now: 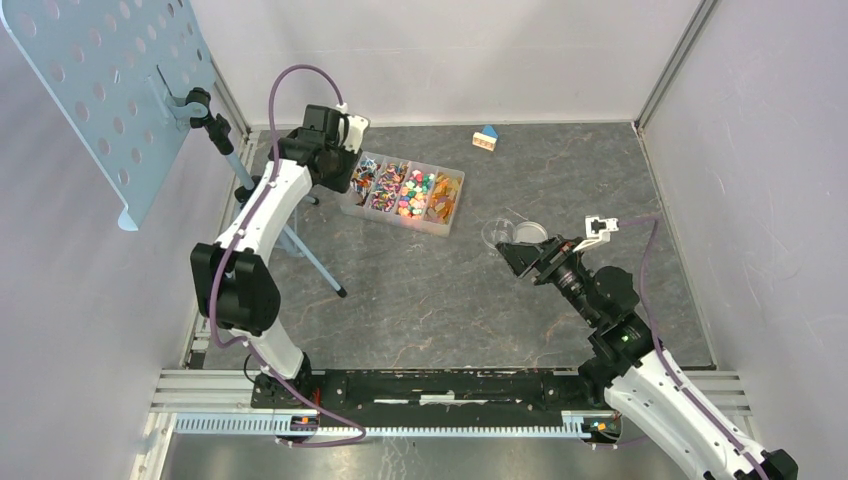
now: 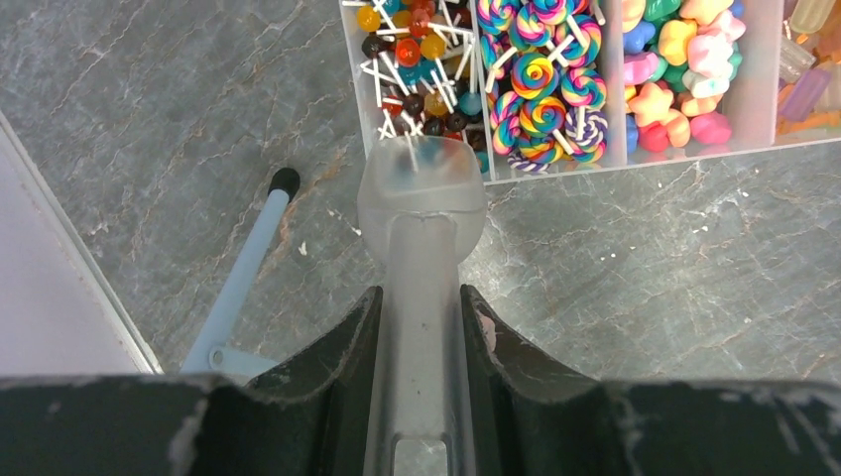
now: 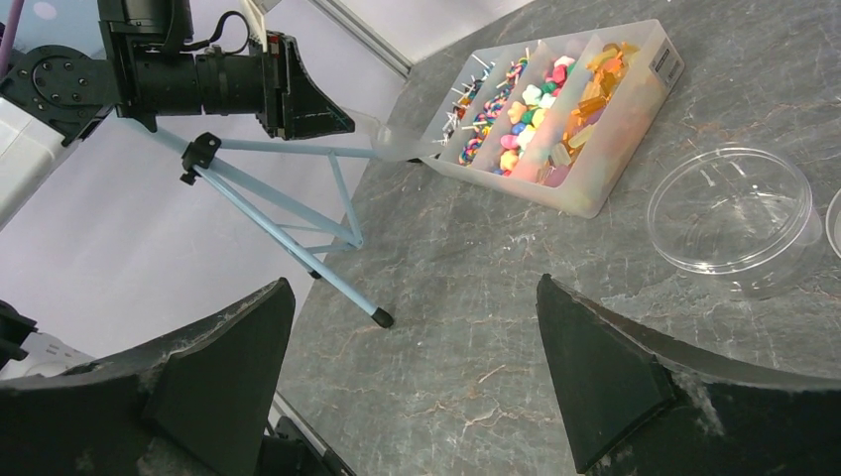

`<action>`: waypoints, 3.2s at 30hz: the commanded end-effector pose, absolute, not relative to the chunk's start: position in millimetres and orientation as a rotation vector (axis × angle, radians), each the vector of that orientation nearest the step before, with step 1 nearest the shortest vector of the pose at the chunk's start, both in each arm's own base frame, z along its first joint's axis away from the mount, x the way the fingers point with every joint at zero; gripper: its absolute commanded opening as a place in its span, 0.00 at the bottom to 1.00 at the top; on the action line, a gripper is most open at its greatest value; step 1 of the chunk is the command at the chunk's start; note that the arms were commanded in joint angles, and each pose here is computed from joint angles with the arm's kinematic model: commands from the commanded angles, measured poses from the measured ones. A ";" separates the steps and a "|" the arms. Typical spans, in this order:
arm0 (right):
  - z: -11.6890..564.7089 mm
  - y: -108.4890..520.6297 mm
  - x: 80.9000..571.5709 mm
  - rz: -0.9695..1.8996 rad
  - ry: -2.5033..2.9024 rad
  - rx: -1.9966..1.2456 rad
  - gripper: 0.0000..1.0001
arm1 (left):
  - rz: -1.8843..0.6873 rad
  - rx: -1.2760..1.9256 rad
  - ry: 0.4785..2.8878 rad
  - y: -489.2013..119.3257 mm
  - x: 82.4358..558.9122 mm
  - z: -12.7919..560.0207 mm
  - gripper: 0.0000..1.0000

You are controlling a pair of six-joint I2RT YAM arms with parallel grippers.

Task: Pack the candies
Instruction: Scoop the fake candies from the storage box.

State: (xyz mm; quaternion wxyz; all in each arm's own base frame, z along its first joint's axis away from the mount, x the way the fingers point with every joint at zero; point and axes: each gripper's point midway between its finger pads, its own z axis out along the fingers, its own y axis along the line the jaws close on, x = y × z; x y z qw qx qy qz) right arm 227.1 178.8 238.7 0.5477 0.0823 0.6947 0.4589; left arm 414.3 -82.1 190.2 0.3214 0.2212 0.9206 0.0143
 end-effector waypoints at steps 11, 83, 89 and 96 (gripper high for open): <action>264.2 185.4 226.8 1.137 1.597 0.164 0.98 | -0.015 0.617 2.311 -84.1 424.0 172.0 0.02; 268.6 184.5 221.7 1.170 1.563 0.169 0.98 | 0.058 0.317 2.352 -58.3 428.8 147.0 0.02; 264.5 188.3 222.6 1.199 1.569 0.179 0.98 | 0.067 0.300 2.365 -57.1 429.8 134.7 0.02; 267.1 191.5 222.6 1.210 1.571 0.164 0.98 | 0.082 0.205 2.327 -51.5 423.9 125.1 0.02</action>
